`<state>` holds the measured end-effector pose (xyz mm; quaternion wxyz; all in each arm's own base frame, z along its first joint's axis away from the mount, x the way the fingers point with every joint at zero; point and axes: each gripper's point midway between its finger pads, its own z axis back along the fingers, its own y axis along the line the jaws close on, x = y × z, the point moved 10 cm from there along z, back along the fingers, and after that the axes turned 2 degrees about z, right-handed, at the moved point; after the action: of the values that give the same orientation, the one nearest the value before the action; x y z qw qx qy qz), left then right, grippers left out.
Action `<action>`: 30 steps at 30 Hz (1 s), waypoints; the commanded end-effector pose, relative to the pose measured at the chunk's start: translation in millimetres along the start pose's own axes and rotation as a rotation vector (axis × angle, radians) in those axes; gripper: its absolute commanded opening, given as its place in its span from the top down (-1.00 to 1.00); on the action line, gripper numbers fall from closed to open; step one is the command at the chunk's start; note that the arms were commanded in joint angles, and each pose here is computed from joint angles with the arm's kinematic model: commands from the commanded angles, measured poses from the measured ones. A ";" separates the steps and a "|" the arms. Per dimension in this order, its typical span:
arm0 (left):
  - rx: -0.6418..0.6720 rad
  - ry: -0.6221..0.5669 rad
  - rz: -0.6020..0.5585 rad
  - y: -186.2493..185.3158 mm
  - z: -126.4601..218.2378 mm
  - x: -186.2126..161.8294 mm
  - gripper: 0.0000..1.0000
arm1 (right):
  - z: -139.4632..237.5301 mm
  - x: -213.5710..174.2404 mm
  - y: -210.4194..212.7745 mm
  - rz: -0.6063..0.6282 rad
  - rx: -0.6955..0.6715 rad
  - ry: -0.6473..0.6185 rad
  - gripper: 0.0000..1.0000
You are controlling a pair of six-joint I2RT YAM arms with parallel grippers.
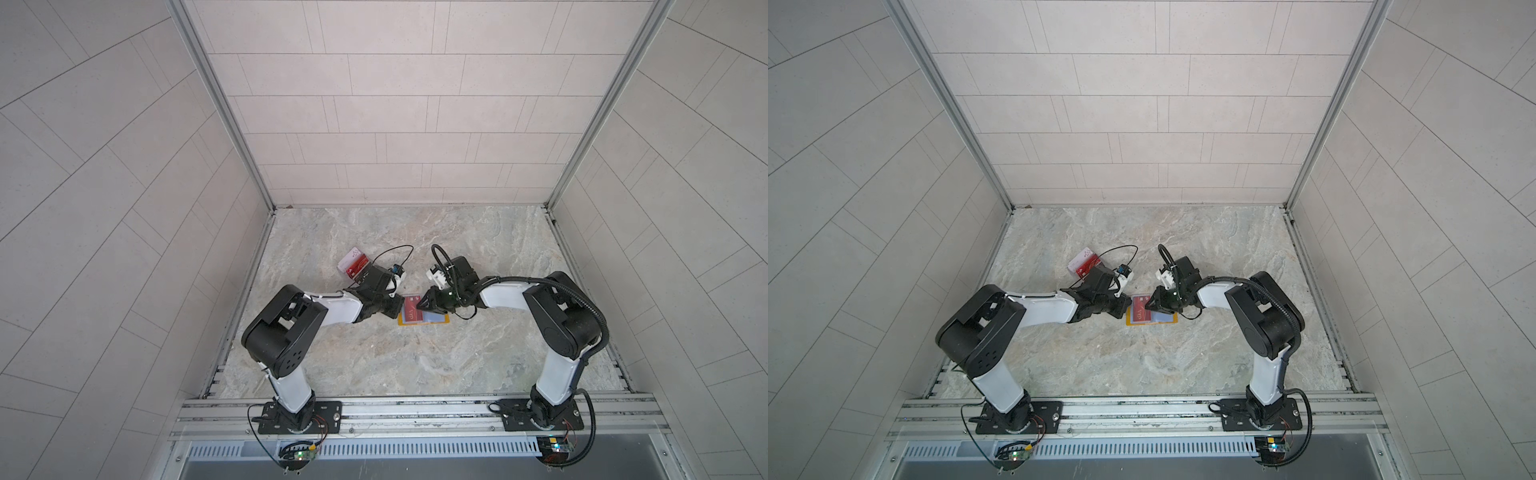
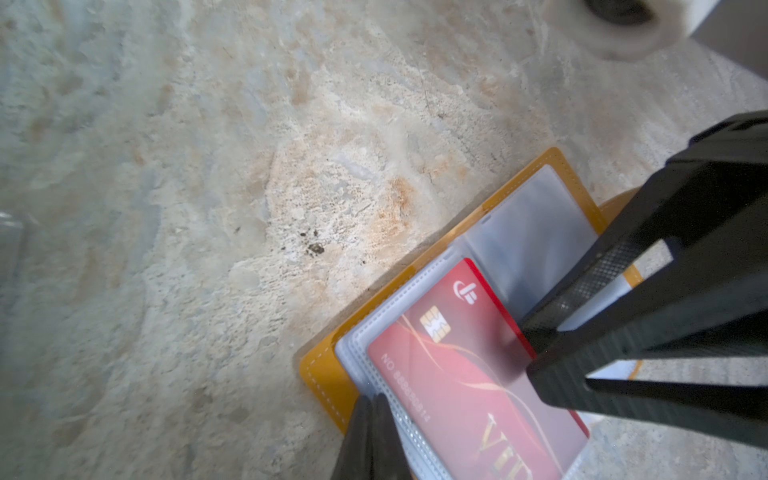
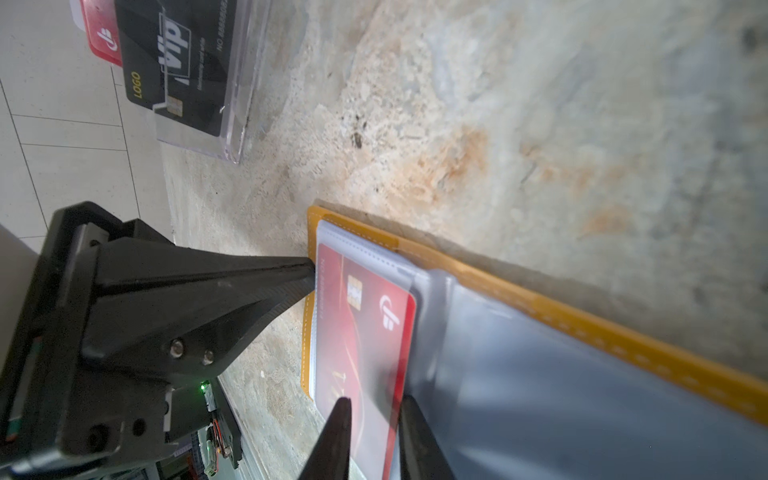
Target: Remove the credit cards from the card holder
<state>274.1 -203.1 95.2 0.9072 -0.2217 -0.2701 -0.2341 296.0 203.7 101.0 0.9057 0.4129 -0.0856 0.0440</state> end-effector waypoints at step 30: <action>0.028 0.119 0.039 5.3 -6.0 -29.0 1.00 | 14.1 7.7 23.1 0.070 0.151 -0.048 0.54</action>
<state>274.3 -202.5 94.8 0.9084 -0.2213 -0.2714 -0.2284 297.0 204.6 110.2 0.8867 0.4497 -0.0942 0.0522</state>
